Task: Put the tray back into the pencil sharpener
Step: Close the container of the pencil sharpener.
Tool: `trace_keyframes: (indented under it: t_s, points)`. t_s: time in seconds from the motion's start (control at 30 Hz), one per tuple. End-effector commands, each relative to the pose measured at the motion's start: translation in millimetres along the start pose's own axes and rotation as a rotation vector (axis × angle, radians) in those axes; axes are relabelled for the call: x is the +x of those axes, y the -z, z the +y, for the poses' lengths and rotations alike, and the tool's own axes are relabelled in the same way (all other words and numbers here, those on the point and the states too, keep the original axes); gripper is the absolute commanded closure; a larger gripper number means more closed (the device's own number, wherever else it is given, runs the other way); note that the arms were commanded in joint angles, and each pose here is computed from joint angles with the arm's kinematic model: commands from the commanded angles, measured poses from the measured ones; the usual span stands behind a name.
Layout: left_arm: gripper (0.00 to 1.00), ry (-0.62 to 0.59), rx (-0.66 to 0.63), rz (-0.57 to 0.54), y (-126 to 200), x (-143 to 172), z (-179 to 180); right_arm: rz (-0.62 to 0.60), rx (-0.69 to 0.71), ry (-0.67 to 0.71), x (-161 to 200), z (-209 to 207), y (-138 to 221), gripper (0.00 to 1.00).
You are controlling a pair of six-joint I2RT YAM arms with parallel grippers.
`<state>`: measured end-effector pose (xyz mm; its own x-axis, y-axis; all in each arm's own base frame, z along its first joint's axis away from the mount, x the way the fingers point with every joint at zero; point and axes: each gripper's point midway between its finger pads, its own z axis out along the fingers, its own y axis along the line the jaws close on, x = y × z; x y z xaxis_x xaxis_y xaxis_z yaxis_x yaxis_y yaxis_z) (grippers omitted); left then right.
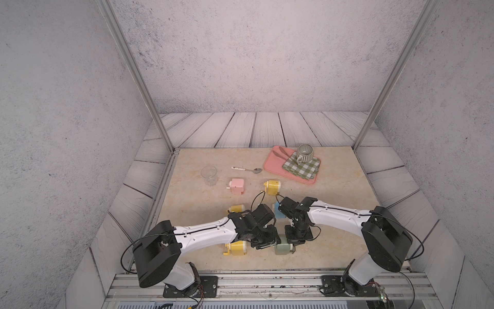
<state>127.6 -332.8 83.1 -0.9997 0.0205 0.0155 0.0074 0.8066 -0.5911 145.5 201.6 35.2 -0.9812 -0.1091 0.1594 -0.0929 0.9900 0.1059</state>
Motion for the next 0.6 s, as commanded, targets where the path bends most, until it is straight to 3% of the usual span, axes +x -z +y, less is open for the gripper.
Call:
trace_keyframes:
  t_s: [0.0,0.17,0.57]
  points:
    - [0.48,0.06,-0.216,0.046,-10.8,13.7,60.4,0.008,-0.049,0.011,7.2,6.1,5.3,1.0]
    - [0.49,0.061,-0.216,0.045,-10.1,13.8,60.5,-0.019,-0.021,0.004,6.5,-0.7,12.5,0.91]
    - [0.49,0.056,-0.217,0.048,-10.7,12.9,58.3,-0.081,-0.012,-0.015,6.1,-15.2,44.1,0.85]
